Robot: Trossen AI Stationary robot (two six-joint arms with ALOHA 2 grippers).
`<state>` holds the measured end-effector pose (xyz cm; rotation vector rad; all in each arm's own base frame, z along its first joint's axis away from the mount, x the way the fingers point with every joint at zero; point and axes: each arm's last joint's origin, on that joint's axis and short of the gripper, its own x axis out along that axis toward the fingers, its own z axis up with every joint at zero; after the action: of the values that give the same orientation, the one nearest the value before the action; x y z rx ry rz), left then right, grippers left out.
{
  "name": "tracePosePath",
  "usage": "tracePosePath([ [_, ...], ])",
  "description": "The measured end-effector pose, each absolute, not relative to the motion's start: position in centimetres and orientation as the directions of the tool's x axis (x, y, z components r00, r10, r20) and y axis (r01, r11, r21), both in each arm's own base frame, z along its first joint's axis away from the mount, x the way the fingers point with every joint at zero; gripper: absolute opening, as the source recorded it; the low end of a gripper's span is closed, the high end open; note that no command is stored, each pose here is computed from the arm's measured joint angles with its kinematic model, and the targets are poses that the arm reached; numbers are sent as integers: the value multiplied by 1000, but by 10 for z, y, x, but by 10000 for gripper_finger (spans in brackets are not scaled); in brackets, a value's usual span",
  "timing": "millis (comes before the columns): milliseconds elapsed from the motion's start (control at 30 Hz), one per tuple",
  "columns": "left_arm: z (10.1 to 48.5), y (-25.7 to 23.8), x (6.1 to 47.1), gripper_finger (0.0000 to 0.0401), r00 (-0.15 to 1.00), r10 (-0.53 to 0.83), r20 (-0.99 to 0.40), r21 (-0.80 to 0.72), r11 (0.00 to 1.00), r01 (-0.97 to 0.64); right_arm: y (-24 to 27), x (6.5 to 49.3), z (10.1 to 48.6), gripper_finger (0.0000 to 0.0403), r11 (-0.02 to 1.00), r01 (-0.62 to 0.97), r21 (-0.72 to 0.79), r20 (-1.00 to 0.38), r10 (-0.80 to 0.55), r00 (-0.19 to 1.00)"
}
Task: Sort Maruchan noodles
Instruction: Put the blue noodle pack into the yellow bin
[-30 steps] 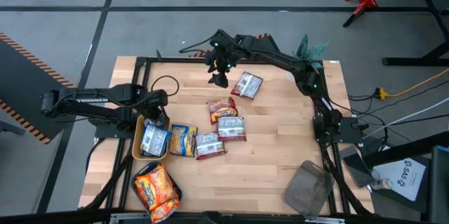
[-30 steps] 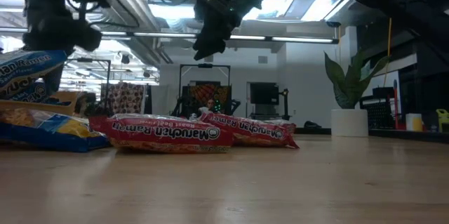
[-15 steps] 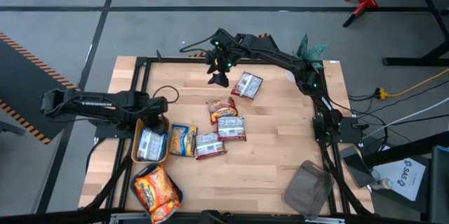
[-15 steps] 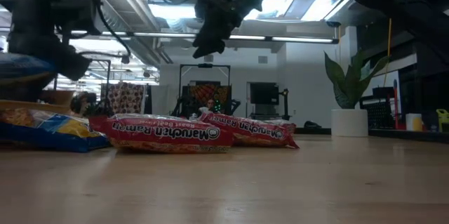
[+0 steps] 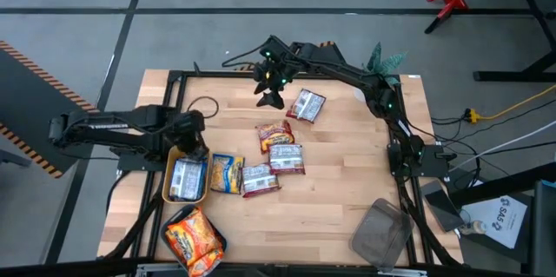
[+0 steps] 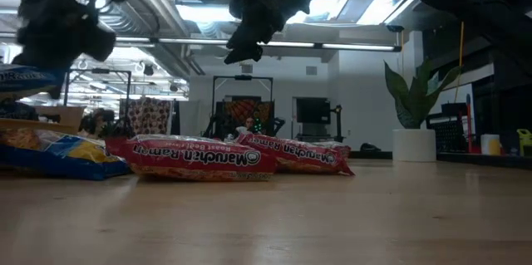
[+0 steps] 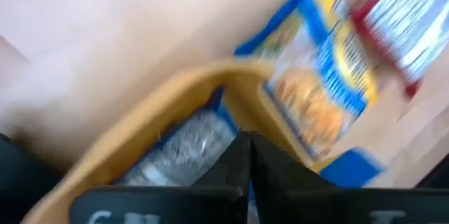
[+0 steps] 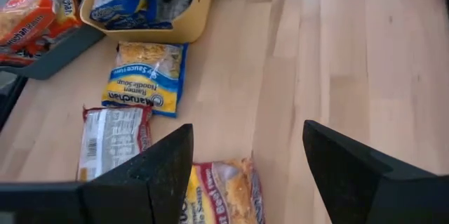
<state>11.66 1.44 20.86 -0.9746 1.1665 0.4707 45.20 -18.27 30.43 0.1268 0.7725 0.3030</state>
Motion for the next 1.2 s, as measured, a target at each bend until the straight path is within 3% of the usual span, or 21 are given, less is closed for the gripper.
tracePosePath([
  [133,240,18,118,0,446,-30,-894,-387,552,-739,-171,469,299,252,940,-291,175,-623,335,707],
  [300,279,20,114,4,531,90,-843,-383,594,-708,-137,497,273,252,886,-379,269,-574,463,676],
  [500,309,18,105,44,638,87,-765,-431,668,-607,-97,537,217,256,878,-407,252,-577,474,665],
  [667,320,16,97,82,686,86,-722,-465,674,-574,-94,555,187,300,911,-280,303,-560,408,721],
  [833,323,15,89,99,711,86,-698,-483,676,-556,-85,561,164,346,885,-242,398,-565,445,695],
  [1000,324,14,86,100,719,91,-689,-489,674,-554,-45,569,143,351,880,-277,385,-593,466,657],
  [1200,324,15,86,101,716,111,-689,-478,673,-565,-32,572,132,351,928,-210,307,-652,366,665],
])
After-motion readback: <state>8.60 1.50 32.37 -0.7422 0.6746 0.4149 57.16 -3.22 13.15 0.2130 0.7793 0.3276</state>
